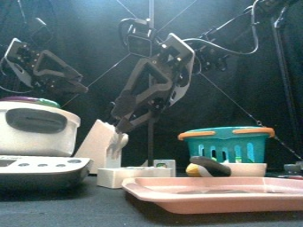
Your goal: Grab rice
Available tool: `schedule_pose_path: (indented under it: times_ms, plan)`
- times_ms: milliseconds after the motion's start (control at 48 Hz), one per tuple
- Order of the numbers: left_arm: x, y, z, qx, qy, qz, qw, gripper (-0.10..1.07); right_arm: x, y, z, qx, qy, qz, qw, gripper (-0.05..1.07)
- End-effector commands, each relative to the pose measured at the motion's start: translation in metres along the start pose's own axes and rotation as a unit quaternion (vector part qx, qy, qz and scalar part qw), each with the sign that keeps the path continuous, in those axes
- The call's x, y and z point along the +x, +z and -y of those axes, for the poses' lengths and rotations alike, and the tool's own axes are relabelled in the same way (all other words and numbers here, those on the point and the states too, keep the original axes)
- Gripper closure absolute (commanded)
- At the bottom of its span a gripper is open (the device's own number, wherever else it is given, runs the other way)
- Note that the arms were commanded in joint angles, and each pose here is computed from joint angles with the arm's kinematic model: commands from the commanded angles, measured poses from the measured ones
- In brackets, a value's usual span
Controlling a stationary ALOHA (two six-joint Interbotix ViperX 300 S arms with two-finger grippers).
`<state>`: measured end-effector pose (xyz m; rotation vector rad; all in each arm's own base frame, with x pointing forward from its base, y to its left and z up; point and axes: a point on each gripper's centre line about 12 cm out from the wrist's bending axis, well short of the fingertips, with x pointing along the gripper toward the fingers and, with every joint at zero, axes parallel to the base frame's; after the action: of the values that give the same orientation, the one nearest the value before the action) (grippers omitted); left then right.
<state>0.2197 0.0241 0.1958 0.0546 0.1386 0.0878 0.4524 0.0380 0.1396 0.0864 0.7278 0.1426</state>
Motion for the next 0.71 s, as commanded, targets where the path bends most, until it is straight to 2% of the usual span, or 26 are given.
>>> schedule_pose_path:
  times_ms: [0, 333, 688]
  plan:
    - [0.002, 0.004, 0.000, 0.000, 0.000, 0.006, 1.0000, 0.04, -0.004, 0.015, 0.002, -0.009, -0.002, 0.018, 0.9998, 0.04]
    - [0.002, 0.003, 0.000, 0.000, 0.000, 0.005, 1.0000, 0.04, 0.010, 0.000, 0.003, -0.021, -0.002, -0.005, 0.9998, 0.04]
    - [0.001, 0.003, 0.000, 0.000, 0.000, 0.004, 1.0000, 0.04, 0.018, -0.009, 0.013, -0.015, -0.011, -0.018, 0.9997, 0.04]
